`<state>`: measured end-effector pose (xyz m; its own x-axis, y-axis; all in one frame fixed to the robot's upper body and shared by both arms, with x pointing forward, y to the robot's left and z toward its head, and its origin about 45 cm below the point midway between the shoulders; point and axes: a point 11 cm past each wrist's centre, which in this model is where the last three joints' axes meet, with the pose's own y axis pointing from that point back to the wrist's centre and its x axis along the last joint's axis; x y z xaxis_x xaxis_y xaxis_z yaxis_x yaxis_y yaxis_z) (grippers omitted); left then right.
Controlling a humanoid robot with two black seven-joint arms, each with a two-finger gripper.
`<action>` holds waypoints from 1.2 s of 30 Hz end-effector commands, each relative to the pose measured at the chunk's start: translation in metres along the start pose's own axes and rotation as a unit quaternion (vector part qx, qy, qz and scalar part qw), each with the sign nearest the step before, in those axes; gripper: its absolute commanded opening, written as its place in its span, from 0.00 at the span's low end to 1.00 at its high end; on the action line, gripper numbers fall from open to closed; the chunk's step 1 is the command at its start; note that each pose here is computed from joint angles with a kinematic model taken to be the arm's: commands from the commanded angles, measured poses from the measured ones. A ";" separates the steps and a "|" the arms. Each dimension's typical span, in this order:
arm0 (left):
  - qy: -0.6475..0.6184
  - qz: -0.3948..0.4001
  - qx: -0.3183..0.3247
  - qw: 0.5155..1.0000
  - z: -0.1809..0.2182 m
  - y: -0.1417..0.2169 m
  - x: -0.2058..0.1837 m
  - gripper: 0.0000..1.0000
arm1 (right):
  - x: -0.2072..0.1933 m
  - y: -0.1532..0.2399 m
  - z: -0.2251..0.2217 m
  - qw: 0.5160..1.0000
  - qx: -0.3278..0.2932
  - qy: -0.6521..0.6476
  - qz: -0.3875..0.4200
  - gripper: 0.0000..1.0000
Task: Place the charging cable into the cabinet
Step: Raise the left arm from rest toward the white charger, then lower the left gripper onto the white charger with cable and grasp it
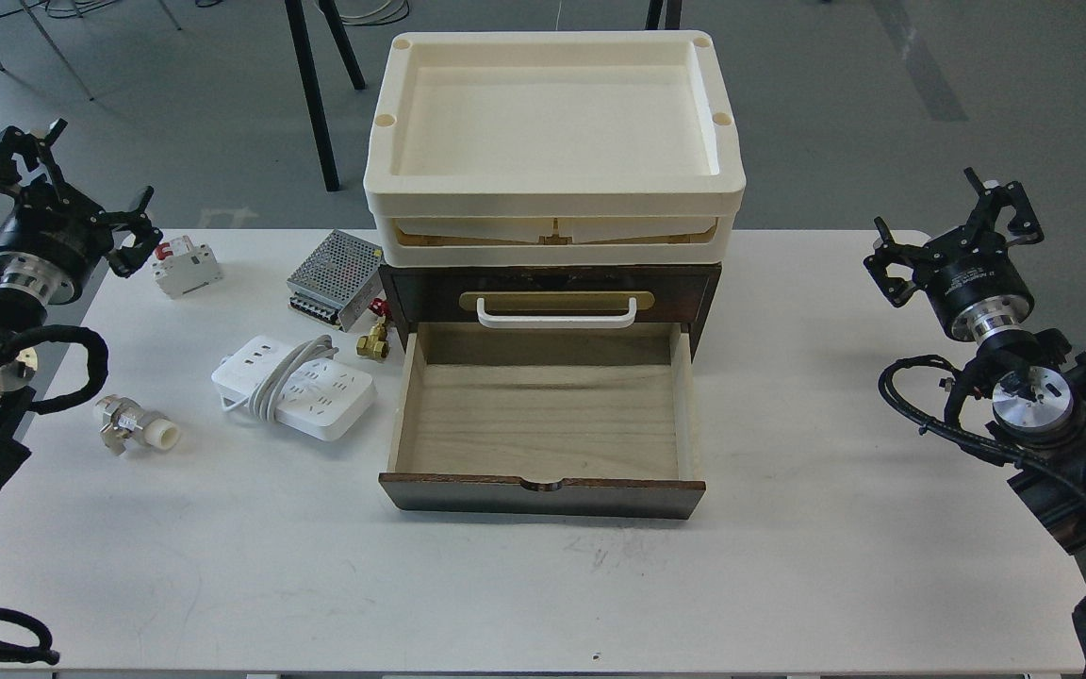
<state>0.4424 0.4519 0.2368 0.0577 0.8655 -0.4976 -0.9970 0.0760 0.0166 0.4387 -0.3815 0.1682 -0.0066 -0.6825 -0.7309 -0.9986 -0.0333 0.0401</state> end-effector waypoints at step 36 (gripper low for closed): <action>-0.845 -0.357 0.208 0.338 -0.115 0.066 -0.057 0.94 | -0.001 0.000 0.002 1.000 -0.003 0.000 -0.002 1.00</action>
<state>0.3672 0.3570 0.1821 0.5788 -0.3970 0.7123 -0.6353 0.3281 0.6991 0.4381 -0.3796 0.1676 -0.0020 -0.6819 -0.7315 -0.9984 -0.0400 0.0400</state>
